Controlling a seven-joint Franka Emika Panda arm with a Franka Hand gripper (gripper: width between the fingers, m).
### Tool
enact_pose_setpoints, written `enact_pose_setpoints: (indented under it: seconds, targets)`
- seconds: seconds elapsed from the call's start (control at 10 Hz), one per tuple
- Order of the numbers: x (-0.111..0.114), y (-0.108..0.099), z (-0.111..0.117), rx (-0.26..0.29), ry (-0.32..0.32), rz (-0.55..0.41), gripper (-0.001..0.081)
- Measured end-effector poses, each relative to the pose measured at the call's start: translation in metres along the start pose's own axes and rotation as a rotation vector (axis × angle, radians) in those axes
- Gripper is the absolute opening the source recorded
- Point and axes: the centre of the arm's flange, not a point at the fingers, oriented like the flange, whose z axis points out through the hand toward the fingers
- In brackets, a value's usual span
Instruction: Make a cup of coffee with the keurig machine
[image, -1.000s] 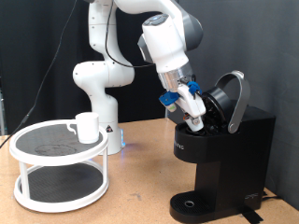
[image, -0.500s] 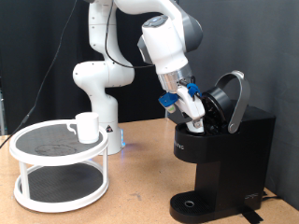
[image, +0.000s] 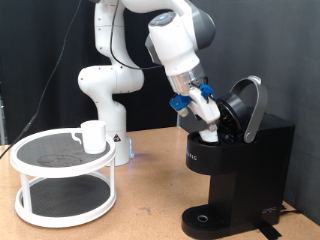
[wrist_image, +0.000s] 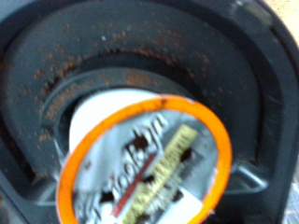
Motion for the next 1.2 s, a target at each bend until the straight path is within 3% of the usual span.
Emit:
enact_pose_setpoints:
  seconds: [0.6,1.2]
  targets:
    - [0.005,0.003,0.001,0.011,0.042,-0.02,0.0734]
    - [0.011,0.0,0.009,0.031,0.044,-0.017,0.0734]
